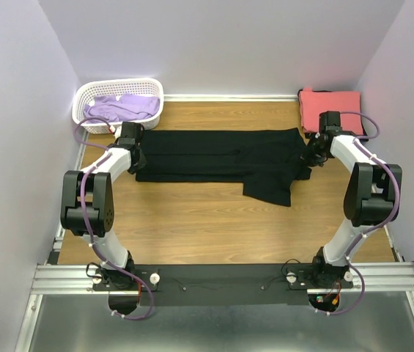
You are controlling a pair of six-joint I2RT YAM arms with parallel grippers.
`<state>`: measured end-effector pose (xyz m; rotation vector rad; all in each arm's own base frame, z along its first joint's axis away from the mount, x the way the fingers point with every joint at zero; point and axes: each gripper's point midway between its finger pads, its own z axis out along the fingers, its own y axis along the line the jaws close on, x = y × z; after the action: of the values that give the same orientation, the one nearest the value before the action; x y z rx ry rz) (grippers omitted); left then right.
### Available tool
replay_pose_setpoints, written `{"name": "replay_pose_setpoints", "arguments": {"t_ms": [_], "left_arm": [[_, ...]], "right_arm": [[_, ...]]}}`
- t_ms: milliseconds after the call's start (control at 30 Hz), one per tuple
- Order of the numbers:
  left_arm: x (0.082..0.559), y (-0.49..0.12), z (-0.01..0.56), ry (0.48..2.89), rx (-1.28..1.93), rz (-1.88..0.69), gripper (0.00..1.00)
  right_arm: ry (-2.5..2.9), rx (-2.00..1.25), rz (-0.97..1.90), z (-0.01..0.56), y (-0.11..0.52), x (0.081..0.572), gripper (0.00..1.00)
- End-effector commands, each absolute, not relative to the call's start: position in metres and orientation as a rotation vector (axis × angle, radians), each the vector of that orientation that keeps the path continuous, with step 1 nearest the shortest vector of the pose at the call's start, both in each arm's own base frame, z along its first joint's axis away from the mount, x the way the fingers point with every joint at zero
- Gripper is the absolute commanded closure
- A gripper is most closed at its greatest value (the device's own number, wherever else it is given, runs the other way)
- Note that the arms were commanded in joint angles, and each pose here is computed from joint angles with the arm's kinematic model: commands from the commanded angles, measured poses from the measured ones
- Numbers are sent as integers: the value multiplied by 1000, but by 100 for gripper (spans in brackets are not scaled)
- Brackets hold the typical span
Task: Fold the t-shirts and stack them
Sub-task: Fold the tshirt
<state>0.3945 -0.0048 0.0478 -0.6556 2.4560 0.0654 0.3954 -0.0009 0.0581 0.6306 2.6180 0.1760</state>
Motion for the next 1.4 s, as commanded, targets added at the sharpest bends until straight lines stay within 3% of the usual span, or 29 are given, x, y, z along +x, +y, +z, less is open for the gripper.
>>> {"name": "replay_pose_setpoints", "arguments": {"t_ms": [0, 333, 433, 533, 567, 667, 700, 833, 900, 1167, 1367], "left_arm": [[408, 15, 53, 2383, -691, 143, 100], [412, 17, 47, 2372, -686, 150, 98], [412, 17, 50, 2359, -685, 146, 84], [410, 17, 56, 2341, -687, 141, 60], [408, 18, 61, 2327, -690, 140, 44], [407, 15, 76, 2292, -682, 120, 23], [405, 14, 87, 2267, -675, 107, 20], [393, 11, 116, 2205, -652, 94, 17], [381, 12, 128, 2170, -646, 85, 16], [339, 2, 153, 2067, -538, 73, 16], [324, -14, 156, 2026, -451, 53, 16]], "right_arm": [[2576, 610, 149, 57, -9, 411, 99], [2558, 597, 124, 53, -14, 417, 94], [2564, 592, 139, 51, -11, 417, 85], [2530, 564, 156, 67, -8, 420, 74], [2521, 539, 158, 73, -6, 420, 67], [2486, 503, 174, 91, 2, 417, 56], [2467, 480, 192, 101, 9, 413, 51], [2436, 419, 218, 119, 30, 388, 38], [2414, 398, 266, 129, 44, 374, 38], [2536, 416, 346, 84, 68, 297, 38], [2598, 468, 308, 61, 64, 275, 40]]}}
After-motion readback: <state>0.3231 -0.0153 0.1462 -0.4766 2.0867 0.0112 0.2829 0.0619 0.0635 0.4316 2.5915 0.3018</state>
